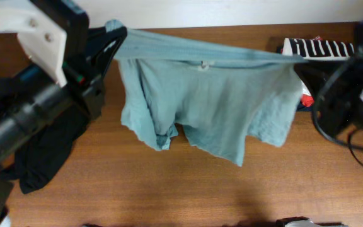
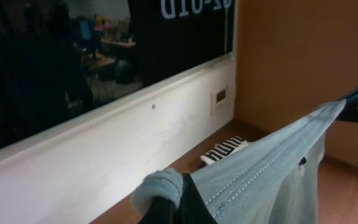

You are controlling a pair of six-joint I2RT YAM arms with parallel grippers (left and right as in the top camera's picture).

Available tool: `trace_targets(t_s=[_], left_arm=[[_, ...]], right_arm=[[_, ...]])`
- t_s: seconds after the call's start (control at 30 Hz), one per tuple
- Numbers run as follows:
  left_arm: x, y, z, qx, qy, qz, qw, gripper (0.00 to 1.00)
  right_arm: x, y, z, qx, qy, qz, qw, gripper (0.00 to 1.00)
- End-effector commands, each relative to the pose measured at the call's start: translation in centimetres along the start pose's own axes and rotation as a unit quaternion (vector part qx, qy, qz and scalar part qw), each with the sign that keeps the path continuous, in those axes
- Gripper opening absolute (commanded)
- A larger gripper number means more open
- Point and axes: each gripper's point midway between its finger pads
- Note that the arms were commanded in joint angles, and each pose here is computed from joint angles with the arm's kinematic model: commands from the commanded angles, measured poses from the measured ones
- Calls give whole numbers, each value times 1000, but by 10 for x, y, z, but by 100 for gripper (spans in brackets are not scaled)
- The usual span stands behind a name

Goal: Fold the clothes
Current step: 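Stretch the t-shirt between both grippers and lay it flat on the table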

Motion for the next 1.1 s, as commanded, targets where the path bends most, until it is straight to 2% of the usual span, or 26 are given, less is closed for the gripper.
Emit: trace_targets(t_s=[0.0,0.33,0.5,0.77,1.07], left_arm=[[18,0,33,42,-44,-16,998,1],[26,-14,62,44,-69,-27,996,1],[20,15,50,107,-53,-14,993,1],[-32,93,-43,182,57,26,981,1],[-131,207,-165,286,176,45,941,1]], right_arm=[[-1,-11,18,-57,-1,6,998,4],[0,-15,26,-80,-6,11,997,4],[-7,-32,10,-98,20,2,995,4],[-40,-73,-70,-82,109,-36,990,4],[-105,-140,-209,-66,191,-66,977,4]])
Point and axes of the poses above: each gripper's point midway between its finger pads, its own z axis back along the fingers, its own y axis along the line the jaws close on, x = y × z, and after that the axes turned 13 degrees about z, right-handed
